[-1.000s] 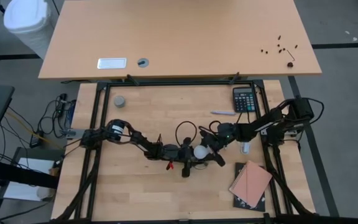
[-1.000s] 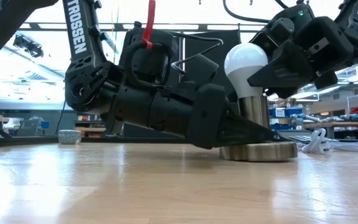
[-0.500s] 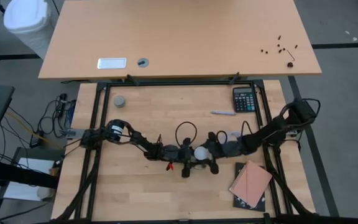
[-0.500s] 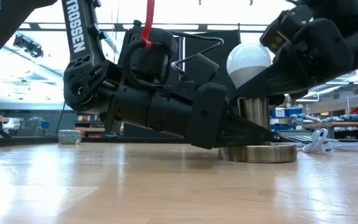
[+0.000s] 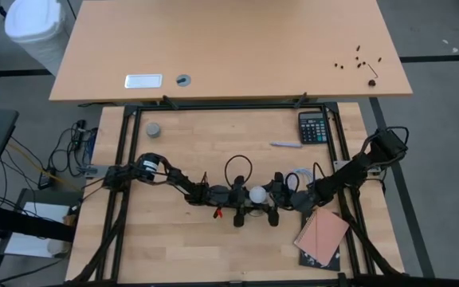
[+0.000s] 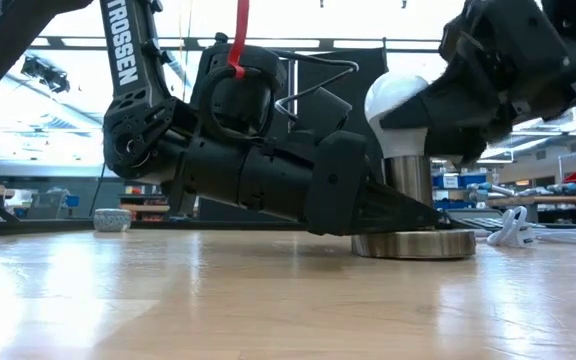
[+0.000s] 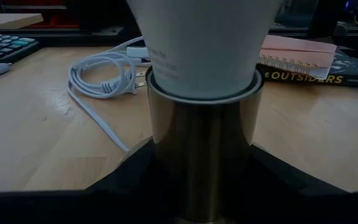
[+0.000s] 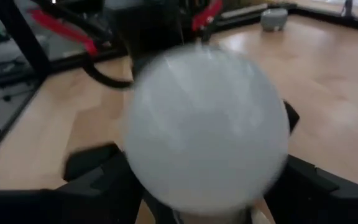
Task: Screw lightbulb
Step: Remove the lightbulb from the bronze lamp socket
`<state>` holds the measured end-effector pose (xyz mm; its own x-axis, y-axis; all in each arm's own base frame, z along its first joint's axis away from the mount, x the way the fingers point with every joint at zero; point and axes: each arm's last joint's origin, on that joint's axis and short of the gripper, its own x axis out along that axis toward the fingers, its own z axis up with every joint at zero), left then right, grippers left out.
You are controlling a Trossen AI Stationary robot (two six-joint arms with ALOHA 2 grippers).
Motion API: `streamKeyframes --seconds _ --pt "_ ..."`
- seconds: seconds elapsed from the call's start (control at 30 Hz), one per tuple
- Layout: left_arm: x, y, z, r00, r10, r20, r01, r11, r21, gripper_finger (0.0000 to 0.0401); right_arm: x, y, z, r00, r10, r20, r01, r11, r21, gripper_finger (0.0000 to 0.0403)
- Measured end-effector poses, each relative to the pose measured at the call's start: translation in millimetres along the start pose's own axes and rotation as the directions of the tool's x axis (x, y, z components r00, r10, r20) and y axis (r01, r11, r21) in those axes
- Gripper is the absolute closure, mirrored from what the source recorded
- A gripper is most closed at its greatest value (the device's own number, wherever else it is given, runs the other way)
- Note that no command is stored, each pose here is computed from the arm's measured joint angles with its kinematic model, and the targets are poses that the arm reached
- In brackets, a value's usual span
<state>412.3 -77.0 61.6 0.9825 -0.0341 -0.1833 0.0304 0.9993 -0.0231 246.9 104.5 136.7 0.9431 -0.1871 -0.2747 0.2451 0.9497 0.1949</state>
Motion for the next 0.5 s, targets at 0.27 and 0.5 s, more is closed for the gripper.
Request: streamKeyframes --seconds 0.27,0.5 --pt "0.0 0.1 0.1 1.0 0.007 0.001 -0.007 1.0 -0.008 0.0213 3.9 11.5 6.5 0.997 -0.08 -0.007 0.08 0.997 -0.018 0.0116" --pt "0.0 0.5 0.5 1.0 0.012 0.006 -0.012 1.0 -0.019 0.0213 10.2 10.6 6.6 0.993 -0.119 0.001 0.119 0.992 -0.037 0.0115"
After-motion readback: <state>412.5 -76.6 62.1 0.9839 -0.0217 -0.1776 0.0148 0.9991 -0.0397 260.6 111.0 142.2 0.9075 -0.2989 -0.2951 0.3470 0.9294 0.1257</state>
